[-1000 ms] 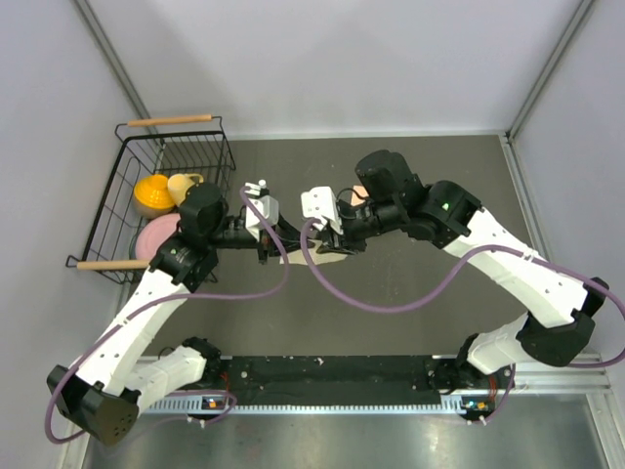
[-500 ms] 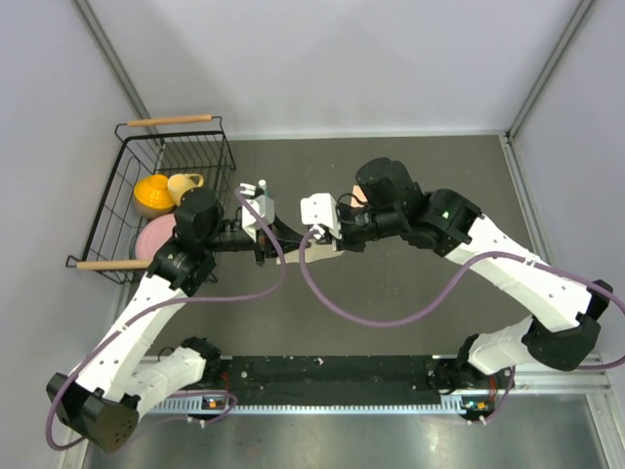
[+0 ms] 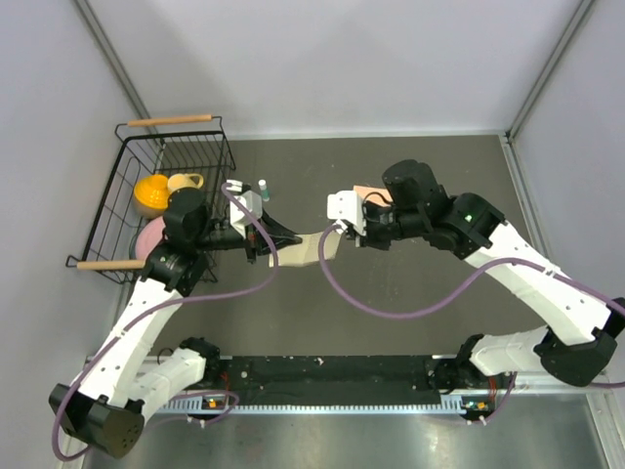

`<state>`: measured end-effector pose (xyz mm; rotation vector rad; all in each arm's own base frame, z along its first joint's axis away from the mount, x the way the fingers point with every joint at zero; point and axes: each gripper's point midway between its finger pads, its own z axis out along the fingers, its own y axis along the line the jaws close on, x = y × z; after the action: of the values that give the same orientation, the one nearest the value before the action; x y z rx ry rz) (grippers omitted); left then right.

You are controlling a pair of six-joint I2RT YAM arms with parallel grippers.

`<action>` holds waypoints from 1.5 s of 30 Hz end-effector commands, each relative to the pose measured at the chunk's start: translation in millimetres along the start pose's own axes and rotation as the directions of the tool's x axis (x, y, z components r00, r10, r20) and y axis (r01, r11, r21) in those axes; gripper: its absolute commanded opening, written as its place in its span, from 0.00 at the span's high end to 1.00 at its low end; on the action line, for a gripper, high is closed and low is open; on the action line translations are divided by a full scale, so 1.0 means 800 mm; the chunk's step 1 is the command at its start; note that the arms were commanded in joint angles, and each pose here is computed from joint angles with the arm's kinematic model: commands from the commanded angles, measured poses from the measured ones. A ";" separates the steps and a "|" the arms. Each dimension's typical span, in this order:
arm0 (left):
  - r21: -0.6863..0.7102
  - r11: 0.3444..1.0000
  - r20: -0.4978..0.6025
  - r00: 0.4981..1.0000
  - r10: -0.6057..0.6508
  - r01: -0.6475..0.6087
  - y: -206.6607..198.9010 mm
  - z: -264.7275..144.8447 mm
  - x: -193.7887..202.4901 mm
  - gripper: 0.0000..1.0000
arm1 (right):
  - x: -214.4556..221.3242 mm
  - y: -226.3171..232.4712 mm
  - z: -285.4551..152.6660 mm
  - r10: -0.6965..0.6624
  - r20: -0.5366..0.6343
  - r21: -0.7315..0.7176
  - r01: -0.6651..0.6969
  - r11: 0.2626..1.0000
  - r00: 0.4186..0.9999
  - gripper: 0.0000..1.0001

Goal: Place the letter into the envelope and seal it
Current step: Fold the letter.

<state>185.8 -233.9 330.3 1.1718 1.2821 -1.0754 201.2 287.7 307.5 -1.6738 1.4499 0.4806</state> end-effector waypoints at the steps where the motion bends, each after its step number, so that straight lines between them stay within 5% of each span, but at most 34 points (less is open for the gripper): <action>1: 0.009 0.998 0.039 0.997 0.065 -0.065 -0.001 -0.008 -0.021 1.00 | 0.055 0.015 -0.035 0.049 -0.140 0.021 -0.046 0.999 0.989 1.00; 4: 0.024 0.996 0.028 0.996 0.083 -0.084 0.000 -0.007 -0.017 1.00 | 0.056 0.017 -0.046 0.079 -0.145 0.029 -0.076 0.997 0.986 0.93; 5: 0.034 0.995 0.027 0.995 0.093 -0.094 -0.001 -0.007 -0.016 1.00 | 0.049 0.019 -0.047 0.086 -0.123 0.018 -0.085 0.996 0.989 0.79; 6: 0.060 0.994 0.026 0.996 0.088 -0.090 -0.004 -0.006 -0.014 1.00 | 0.042 0.020 -0.049 0.102 -0.104 0.017 -0.101 0.995 0.989 0.47; 8: 0.104 0.988 0.026 0.994 0.110 -0.113 -0.011 -0.002 -0.014 1.00 | 0.018 0.017 -0.053 0.106 -0.046 -0.001 -0.106 0.994 0.993 0.27; 13: 0.142 0.980 -0.004 0.990 0.141 -0.139 -0.021 0.008 -0.009 1.00 | -0.035 -0.006 -0.053 0.106 0.048 -0.011 -0.106 0.994 0.993 0.21; 25: 0.139 0.980 0.013 0.990 0.143 -0.144 -0.024 0.020 -0.021 1.00 | -0.059 0.041 -0.008 -0.029 0.045 -0.149 0.035 0.988 0.999 0.33; 29: 0.138 0.978 0.017 0.988 0.153 -0.154 -0.027 0.019 -0.021 1.00 | -0.053 0.035 0.006 -0.035 0.019 -0.142 0.037 0.989 0.999 0.63; 33: 0.146 0.978 0.014 0.989 0.145 -0.146 -0.031 0.017 -0.020 1.00 | -0.043 0.039 0.012 -0.032 -0.003 -0.153 0.031 0.988 0.999 0.63; 36: 0.143 0.981 0.002 0.991 0.131 -0.130 -0.030 0.017 -0.016 1.00 | -0.032 0.039 0.016 -0.035 -0.034 -0.146 0.030 0.989 0.999 0.99; 45: 0.051 0.989 -0.090 0.986 0.141 -0.137 0.001 -0.024 0.003 0.90 | -0.014 0.045 -0.013 -0.007 -0.028 -0.116 0.004 0.993 1.000 1.00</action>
<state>177.0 -236.7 317.3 1.3327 1.2677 -1.0443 168.7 303.4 291.9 -1.8338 1.4987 0.5450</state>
